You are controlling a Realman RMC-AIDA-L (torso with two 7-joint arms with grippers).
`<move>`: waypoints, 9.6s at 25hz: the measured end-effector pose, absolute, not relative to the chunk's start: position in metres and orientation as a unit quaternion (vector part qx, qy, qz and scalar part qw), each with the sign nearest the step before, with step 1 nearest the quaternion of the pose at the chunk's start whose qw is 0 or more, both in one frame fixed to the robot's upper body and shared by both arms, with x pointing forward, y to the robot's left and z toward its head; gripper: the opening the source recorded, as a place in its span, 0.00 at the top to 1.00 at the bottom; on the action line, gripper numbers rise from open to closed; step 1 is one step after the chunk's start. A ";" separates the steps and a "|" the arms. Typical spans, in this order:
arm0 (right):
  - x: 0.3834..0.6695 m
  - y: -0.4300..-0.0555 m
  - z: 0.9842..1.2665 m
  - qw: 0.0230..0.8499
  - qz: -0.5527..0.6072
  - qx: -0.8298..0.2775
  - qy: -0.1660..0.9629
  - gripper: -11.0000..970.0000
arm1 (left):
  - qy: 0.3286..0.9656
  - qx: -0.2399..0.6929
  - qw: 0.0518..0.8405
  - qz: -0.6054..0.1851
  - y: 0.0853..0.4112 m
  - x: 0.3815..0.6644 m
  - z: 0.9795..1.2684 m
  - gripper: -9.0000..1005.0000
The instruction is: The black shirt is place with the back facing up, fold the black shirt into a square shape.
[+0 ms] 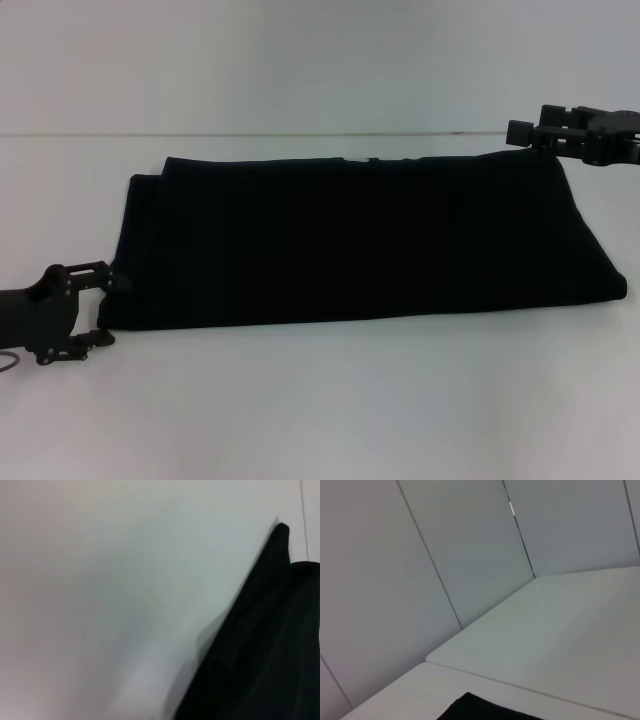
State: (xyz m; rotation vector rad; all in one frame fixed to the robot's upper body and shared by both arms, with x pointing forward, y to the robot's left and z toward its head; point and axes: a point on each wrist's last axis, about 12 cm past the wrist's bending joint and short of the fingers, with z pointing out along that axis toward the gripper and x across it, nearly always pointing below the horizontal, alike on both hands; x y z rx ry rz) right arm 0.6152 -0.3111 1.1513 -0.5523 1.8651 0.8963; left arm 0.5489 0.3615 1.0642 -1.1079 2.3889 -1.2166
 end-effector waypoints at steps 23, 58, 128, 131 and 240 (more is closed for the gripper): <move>0.615 -0.312 1.150 0.481 0.364 -0.223 0.766 0.03 | 0.817 -0.382 0.125 -0.413 0.361 0.548 1.060 0.22; 0.616 -0.312 1.150 0.482 0.363 -0.222 0.766 0.03 | 0.844 -0.323 0.158 -0.398 0.355 0.562 1.064 0.22; 0.618 -0.323 1.135 0.546 0.344 -0.118 0.754 0.04 | 0.833 0.014 0.294 -0.468 0.357 0.564 1.138 0.95; 0.616 -0.336 1.137 0.551 0.335 -0.114 0.756 0.04 | 0.805 0.074 0.277 -0.519 0.297 0.598 1.149 0.95; 0.626 -0.229 1.092 0.282 0.374 -0.113 0.877 0.94 | 0.713 0.328 0.405 -0.468 0.223 0.529 1.058 0.06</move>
